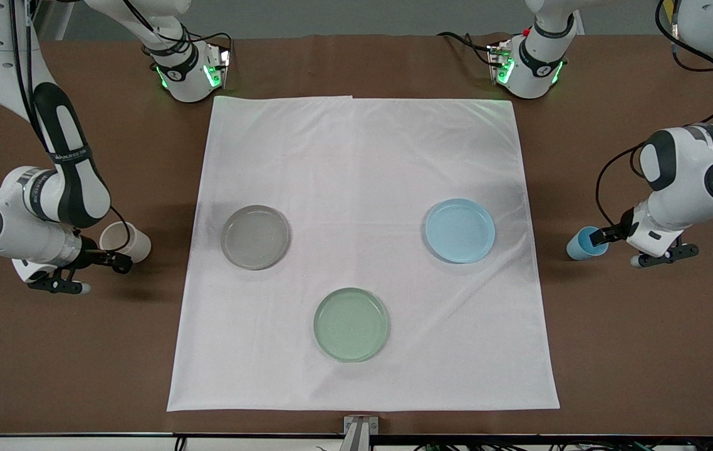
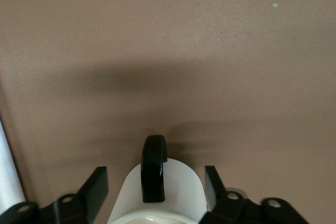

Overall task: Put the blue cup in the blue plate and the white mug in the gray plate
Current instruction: 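Grasp the mug with the right gripper while the left gripper grasps the cup, then carry the mug onto the gray plate while the left gripper carries the cup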

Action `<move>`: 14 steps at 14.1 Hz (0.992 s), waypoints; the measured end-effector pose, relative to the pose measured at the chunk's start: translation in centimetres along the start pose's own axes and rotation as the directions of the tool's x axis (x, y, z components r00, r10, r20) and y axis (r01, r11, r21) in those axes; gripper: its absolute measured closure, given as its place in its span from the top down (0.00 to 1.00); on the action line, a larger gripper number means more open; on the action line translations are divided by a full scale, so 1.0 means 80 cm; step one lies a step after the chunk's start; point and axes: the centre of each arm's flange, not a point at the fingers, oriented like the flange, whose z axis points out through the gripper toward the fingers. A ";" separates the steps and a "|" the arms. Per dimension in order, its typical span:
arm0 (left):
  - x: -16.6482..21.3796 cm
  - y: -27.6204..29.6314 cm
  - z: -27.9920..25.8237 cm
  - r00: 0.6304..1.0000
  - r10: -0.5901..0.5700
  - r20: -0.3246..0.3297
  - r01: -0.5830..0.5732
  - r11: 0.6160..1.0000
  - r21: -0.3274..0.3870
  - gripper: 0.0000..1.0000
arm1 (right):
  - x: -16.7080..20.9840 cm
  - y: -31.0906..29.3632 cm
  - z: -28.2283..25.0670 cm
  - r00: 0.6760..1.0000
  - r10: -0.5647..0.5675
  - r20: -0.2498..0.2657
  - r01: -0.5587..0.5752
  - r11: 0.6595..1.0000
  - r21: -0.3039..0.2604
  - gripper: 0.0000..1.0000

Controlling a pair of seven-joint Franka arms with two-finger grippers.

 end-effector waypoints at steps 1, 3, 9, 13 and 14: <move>0.000 -0.001 0.006 1.000 -0.001 0.005 0.001 1.000 0.000 0.76 | -0.001 0.000 0.002 1.000 0.000 0.003 0.000 1.000 0.000 0.78; 0.000 -0.008 0.016 1.000 -0.012 0.018 0.012 1.000 0.000 0.71 | -0.002 -0.001 0.004 1.000 -0.001 0.007 0.001 1.000 0.001 0.61; -0.002 -0.012 0.035 0.999 -0.018 0.041 0.018 1.000 -0.002 0.26 | 0.003 -0.022 -0.004 1.000 0.005 -0.001 -0.005 1.000 0.006 0.19; 0.002 0.008 0.024 1.000 0.005 0.021 -0.004 1.000 -0.012 0.03 | 0.009 -0.132 -0.051 0.993 0.107 0.042 -0.108 0.994 0.008 0.19; 0.002 0.022 0.017 1.000 0.012 0.012 -0.012 1.000 -0.018 0.03 | 0.004 -0.172 -0.057 0.992 0.123 0.042 -0.123 0.992 0.013 0.19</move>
